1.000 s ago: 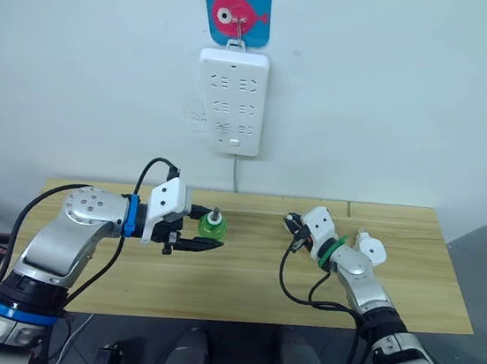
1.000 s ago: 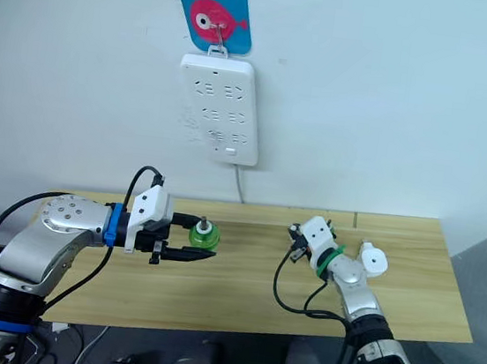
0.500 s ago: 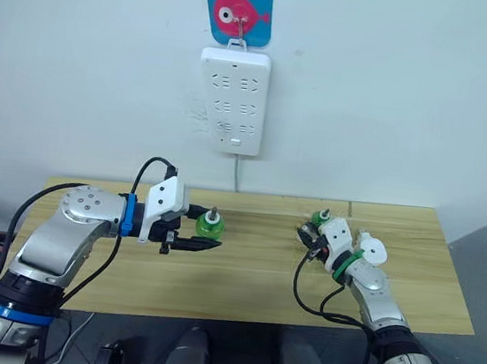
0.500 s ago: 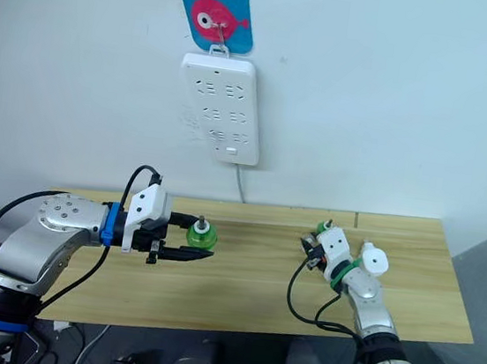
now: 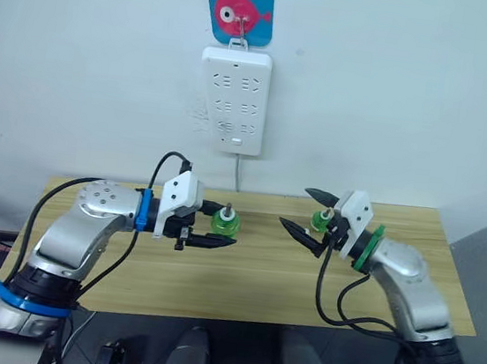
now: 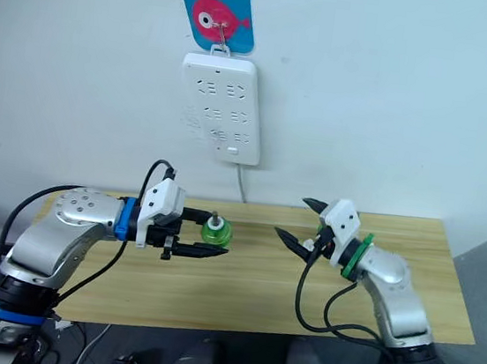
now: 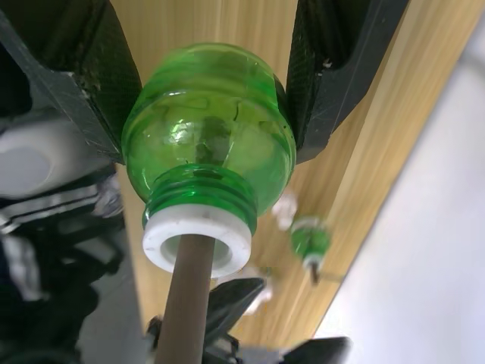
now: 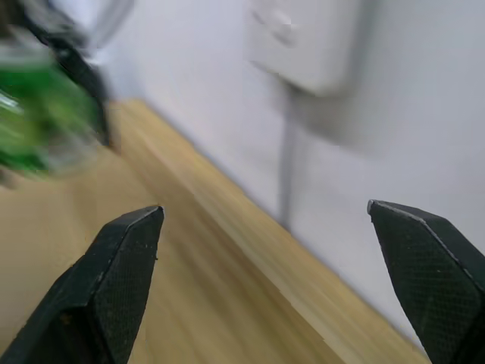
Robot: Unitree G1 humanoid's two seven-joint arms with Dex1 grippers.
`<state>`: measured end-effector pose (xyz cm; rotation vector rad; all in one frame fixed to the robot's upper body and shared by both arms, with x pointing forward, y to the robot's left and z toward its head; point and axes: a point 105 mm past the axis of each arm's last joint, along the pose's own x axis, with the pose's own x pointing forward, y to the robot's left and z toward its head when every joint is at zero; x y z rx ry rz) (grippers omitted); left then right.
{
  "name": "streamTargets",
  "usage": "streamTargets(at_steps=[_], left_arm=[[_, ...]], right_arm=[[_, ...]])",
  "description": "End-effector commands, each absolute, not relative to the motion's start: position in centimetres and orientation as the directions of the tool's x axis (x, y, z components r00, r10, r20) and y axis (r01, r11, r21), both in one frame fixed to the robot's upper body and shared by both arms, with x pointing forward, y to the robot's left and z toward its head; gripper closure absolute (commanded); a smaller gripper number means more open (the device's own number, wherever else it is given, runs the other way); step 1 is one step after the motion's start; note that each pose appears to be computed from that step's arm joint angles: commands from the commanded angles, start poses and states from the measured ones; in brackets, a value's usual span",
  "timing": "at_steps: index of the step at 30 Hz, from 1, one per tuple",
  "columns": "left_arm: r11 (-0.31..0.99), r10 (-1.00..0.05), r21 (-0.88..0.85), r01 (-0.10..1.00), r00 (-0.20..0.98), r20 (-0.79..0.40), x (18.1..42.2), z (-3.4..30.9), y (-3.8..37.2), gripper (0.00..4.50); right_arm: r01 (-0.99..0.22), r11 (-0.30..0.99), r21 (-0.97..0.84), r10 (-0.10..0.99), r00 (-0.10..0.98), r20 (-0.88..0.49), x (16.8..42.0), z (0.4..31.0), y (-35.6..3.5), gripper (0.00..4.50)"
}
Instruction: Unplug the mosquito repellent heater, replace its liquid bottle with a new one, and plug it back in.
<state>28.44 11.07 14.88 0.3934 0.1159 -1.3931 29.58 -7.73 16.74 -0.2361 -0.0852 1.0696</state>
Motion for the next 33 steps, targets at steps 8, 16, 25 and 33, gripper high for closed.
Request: streamTargets(at_steps=[8,16,25,33], left_arm=[[0.047,-0.965,0.269,0.962,0.114,-0.236,30.0,16.4,8.5,2.20],[0.040,-0.968,0.287,0.957,0.108,-0.226,30.3,16.5,8.1,2.20],[0.038,-0.971,0.289,0.957,0.104,-0.216,30.3,16.8,8.1,2.20],[0.042,-0.972,0.296,0.954,0.108,-0.209,30.2,17.2,8.3,2.20]], right_arm=[[-0.970,0.200,-0.140,0.973,0.214,-0.087,26.7,20.4,-3.3,0.00],[-0.963,0.211,-0.168,0.972,0.226,-0.071,27.3,20.3,-2.5,0.17],[-0.951,0.199,-0.239,0.969,0.227,-0.097,27.5,19.7,-2.4,3.09],[-0.928,0.172,-0.330,0.968,0.222,-0.119,27.6,19.5,-2.4,3.85]])
